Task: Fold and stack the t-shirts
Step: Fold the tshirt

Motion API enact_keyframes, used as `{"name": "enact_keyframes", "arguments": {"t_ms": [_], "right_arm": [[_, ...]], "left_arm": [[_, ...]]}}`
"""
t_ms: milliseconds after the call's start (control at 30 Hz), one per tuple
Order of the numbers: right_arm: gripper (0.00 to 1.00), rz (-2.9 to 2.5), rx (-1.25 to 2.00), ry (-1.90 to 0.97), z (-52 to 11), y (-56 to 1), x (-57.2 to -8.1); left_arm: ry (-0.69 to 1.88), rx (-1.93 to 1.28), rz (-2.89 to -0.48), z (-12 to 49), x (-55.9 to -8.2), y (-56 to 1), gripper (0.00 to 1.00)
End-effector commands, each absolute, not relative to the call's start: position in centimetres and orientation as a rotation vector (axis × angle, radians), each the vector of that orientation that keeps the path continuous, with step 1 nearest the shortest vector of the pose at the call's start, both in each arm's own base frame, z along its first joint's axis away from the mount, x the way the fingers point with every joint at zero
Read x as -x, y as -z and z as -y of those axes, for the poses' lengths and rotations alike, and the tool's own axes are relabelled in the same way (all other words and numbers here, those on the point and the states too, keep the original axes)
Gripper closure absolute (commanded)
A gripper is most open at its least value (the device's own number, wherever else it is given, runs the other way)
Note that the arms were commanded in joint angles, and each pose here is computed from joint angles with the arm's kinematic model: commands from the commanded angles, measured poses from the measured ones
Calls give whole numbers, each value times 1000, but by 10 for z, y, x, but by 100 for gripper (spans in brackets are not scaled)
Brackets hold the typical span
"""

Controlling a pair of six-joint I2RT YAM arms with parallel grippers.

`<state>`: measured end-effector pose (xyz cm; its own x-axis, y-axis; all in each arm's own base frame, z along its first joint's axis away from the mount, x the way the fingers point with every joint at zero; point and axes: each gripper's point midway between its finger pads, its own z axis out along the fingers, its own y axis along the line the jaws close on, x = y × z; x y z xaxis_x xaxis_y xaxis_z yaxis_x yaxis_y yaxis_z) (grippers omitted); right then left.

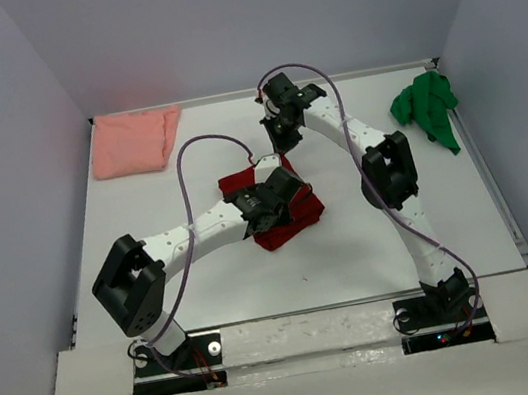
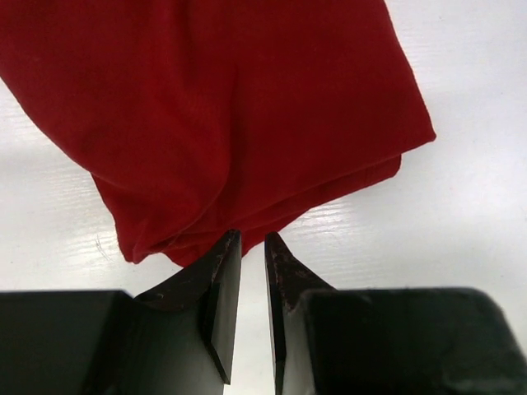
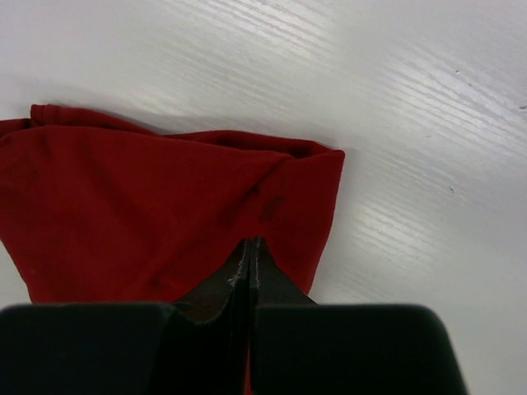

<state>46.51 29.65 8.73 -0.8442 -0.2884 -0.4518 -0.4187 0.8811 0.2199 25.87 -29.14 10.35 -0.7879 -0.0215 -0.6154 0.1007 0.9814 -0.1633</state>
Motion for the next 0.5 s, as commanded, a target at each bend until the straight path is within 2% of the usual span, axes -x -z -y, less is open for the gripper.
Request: {"name": "enact_keyframes", "arguments": {"t_ms": [0, 233, 467], "right_arm": [[100, -2581, 589, -508, -312, -116, -452], [100, -2636, 556, -491, -304, -95, -439], [100, -2740, 474, -249, -270, -42, -434]], "left_arm": [[234, -42, -2420, 294, -268, -115, 72], [220, -20, -2399, 291, -273, -128, 72], [245, 5, -2328, 282, -276, -173, 71]]}}
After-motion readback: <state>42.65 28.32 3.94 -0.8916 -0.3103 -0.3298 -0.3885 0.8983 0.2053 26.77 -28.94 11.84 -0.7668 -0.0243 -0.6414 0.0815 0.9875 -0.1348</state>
